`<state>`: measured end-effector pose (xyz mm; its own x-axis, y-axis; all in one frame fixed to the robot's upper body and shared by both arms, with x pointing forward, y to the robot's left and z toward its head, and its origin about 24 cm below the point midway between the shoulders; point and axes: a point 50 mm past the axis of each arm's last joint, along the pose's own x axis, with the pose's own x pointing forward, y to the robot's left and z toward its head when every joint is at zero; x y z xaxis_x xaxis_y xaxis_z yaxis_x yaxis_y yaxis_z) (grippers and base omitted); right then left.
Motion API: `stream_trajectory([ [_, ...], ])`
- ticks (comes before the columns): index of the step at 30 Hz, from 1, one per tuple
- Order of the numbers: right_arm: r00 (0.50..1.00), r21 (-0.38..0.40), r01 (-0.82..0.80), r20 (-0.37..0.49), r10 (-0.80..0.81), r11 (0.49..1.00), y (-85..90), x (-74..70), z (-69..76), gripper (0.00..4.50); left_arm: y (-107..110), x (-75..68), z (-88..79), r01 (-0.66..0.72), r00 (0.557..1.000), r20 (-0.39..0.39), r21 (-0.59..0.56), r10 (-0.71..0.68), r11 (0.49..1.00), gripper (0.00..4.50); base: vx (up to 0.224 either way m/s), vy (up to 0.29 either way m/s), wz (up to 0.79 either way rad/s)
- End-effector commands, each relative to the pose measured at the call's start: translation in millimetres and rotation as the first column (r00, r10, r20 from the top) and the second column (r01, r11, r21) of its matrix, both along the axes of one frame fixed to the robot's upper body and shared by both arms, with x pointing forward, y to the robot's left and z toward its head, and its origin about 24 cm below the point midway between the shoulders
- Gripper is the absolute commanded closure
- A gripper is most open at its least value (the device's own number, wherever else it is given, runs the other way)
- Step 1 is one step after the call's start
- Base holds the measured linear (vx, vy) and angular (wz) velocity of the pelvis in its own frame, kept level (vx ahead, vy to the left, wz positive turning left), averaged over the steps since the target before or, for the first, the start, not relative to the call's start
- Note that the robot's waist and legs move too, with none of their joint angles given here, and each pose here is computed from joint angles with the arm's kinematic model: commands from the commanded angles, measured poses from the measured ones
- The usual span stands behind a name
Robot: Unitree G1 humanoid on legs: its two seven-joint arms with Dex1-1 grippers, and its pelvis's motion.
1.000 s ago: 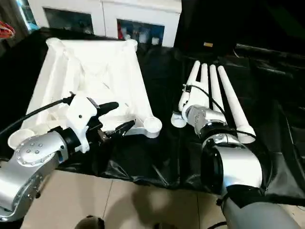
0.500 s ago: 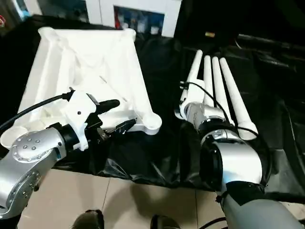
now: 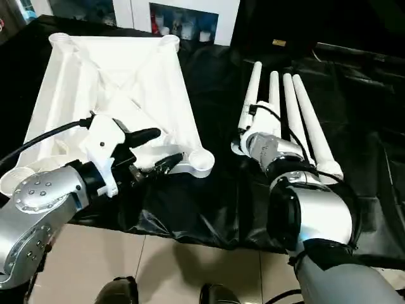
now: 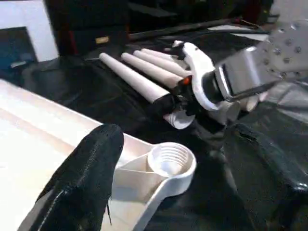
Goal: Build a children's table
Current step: Pick table leg
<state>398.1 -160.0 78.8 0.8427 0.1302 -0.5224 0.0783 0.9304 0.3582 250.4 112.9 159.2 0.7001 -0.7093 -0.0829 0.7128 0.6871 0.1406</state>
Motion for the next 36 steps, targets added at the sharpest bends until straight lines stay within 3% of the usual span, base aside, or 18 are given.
stream_trajectory([
  [1, 0.999, 0.030, 0.021, 0.040, -0.022, 0.999, -9.1, 0.9, 2.8, 1.77, 1.5, 3.1, 2.0, -0.030, 1.000, 0.009, -0.008, 0.030, 1.000, 0.73, 0.000, 0.000, 0.00],
  [12, 0.974, 0.138, -0.047, 0.226, 0.014, 0.989, -16.1, 1.6, 9.1, 1.78, 3.4, 27.0, 5.9, -0.166, 0.985, -0.069, -0.177, 0.156, 0.970, 0.03, 0.000, 0.000, 0.00],
  [14, 0.955, 0.188, -0.083, 0.295, 0.024, 0.979, -15.9, 2.0, 14.9, 1.79, -4.9, 41.7, 12.0, -0.208, 0.977, -0.112, -0.292, 0.183, 0.934, 0.00, 0.000, 0.000, 0.00],
  [18, 0.938, 0.252, -0.111, 0.348, 0.017, 0.961, -14.8, 0.9, 18.7, 1.81, -13.9, 56.3, 11.6, -0.282, 0.954, -0.204, -0.365, 0.219, 0.887, 0.00, 0.000, 0.000, 0.00],
  [27, 0.937, 0.296, -0.092, 0.349, -0.018, 0.951, -21.8, -6.2, 10.3, 1.83, -29.5, 62.7, 5.8, -0.268, 0.946, -0.284, -0.404, 0.159, 0.874, 0.00, 0.000, 0.000, 0.00],
  [30, 0.939, 0.278, -0.083, 0.343, -0.018, 0.957, -25.1, -8.6, 8.5, 1.83, -29.4, 63.1, -0.1, -0.297, 0.932, -0.318, -0.396, 0.174, 0.869, 0.00, 0.000, 0.000, 0.00],
  [32, 0.949, 0.223, -0.087, 0.314, 0.013, 0.971, -27.6, -11.5, 4.3, 1.83, -30.4, 62.7, -4.2, -0.306, 0.927, -0.328, -0.377, 0.183, 0.874, 0.00, 0.000, 0.000, 0.00],
  [34, 0.963, 0.132, -0.092, 0.266, 0.055, 0.987, -29.9, -14.7, -2.9, 1.83, -31.8, 60.8, -4.3, -0.291, 0.933, -0.309, -0.351, 0.183, 0.890, 0.00, 0.000, 0.000, 0.00],
  [36, 0.983, -0.082, -0.121, 0.128, 0.131, 0.989, -34.4, -20.4, -18.5, 1.83, -35.5, 53.3, -4.2, -0.215, 0.957, -0.244, -0.236, 0.157, 0.948, 0.00, 0.000, 0.000, 0.00],
])
